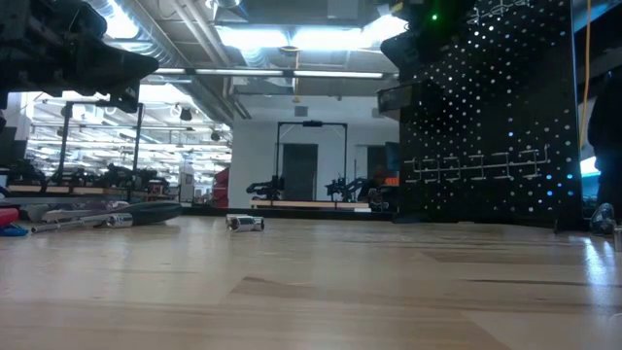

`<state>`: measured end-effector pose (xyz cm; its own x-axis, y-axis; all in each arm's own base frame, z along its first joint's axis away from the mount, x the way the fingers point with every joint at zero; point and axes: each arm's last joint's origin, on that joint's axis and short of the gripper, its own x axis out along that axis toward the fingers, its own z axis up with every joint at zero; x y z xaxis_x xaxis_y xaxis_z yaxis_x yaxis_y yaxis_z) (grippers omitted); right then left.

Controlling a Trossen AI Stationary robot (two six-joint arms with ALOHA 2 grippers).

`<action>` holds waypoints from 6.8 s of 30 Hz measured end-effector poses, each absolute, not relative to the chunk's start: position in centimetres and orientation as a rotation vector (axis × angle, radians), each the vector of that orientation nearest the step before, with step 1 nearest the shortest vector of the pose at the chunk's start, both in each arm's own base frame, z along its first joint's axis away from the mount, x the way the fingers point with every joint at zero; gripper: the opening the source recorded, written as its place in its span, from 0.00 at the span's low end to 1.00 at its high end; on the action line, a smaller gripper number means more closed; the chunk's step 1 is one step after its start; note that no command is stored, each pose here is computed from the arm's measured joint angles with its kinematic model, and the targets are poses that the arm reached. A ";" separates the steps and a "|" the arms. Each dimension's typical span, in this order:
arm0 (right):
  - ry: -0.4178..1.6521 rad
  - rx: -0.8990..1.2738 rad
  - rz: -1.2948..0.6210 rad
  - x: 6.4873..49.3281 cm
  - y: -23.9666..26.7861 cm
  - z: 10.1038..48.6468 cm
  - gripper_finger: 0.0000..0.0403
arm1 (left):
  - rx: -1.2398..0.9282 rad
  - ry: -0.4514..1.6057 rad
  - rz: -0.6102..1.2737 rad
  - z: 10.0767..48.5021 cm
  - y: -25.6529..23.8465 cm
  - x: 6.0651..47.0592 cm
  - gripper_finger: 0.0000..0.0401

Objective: Hang tools onto peg board
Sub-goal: Put the extension bar into the black pegboard bin, then put the socket into the black pegboard bin

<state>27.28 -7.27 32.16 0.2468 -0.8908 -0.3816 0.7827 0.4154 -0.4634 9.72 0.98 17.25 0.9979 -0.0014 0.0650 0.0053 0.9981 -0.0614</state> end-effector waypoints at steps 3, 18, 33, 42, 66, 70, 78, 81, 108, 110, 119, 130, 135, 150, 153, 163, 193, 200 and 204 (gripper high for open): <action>0.658 -0.171 -1.160 27.1 -7.4 32.0 0.32 | -0.061 -0.065 -0.003 17.3 1.0 9.7 0.00; 0.541 -0.041 -0.706 29.4 -2.1 32.7 0.42 | -0.061 -0.064 -0.003 17.2 1.0 9.7 0.00; 0.526 -0.014 -0.296 37.6 2.9 20.8 0.42 | -0.039 -0.081 -0.003 17.4 1.0 9.7 0.00; 0.583 0.050 -0.098 40.0 2.8 15.7 0.42 | -0.031 -0.087 -0.003 17.5 1.0 9.7 0.00; 0.612 0.065 -0.092 41.1 1.5 11.2 0.42 | -0.014 -0.087 -0.002 17.5 1.0 9.7 0.00; 0.577 0.051 -0.086 41.4 1.5 11.1 0.42 | -0.013 -0.087 -0.002 17.5 1.0 9.7 0.00; 0.606 0.055 -0.077 41.4 1.3 9.8 0.42 | -0.013 -0.087 -0.002 17.5 1.0 9.7 0.00; 0.601 0.052 -0.100 41.4 1.0 9.8 0.42 | -0.014 -0.087 -0.002 17.5 1.0 9.7 0.00; 0.591 0.020 -0.117 41.7 0.9 8.3 0.39 | -0.013 -0.087 -0.002 17.5 1.0 9.7 0.00; 0.592 0.017 -0.114 41.7 0.9 8.3 0.36 | -0.013 -0.087 -0.002 17.5 1.0 9.7 0.00; 0.596 -0.026 -0.093 41.7 1.0 8.2 0.17 | -0.013 -0.087 -0.002 17.5 1.0 9.7 0.00; 0.601 -0.111 -0.246 41.7 0.5 9.3 0.17 | -0.017 -0.086 -0.002 17.5 1.0 9.7 0.00; 0.584 -0.137 -0.336 41.4 0.2 11.6 0.17 | -0.018 -0.081 -0.002 17.4 1.0 9.7 0.00; 0.497 -0.280 -0.513 38.9 3.5 19.6 0.17 | -0.039 -0.078 -0.003 17.4 1.0 9.7 0.00; 0.464 -0.320 -0.565 37.8 4.2 22.1 0.17 | -0.040 -0.078 -0.003 17.4 1.0 9.7 0.00; 0.348 -0.412 -0.796 32.6 3.0 31.0 0.17 | -0.034 -0.080 -0.003 17.4 1.0 9.7 0.00; 0.574 -0.326 -1.179 27.8 -5.1 31.1 0.29 | -0.034 -0.079 -0.003 17.4 1.0 9.7 0.00; 0.549 -0.286 -1.101 28.2 -4.5 31.4 0.46 | -0.034 -0.079 -0.003 17.4 1.0 9.7 0.00; 0.469 -0.194 -0.904 29.1 -3.3 32.2 0.49 | -0.032 -0.081 -0.003 17.4 1.0 9.7 0.00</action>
<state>29.12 -3.32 32.17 0.5262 -0.7920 -0.3097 0.7090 0.6097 -0.3545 9.70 0.98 17.41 0.9967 -0.0016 0.0809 0.0042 0.9995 -0.0318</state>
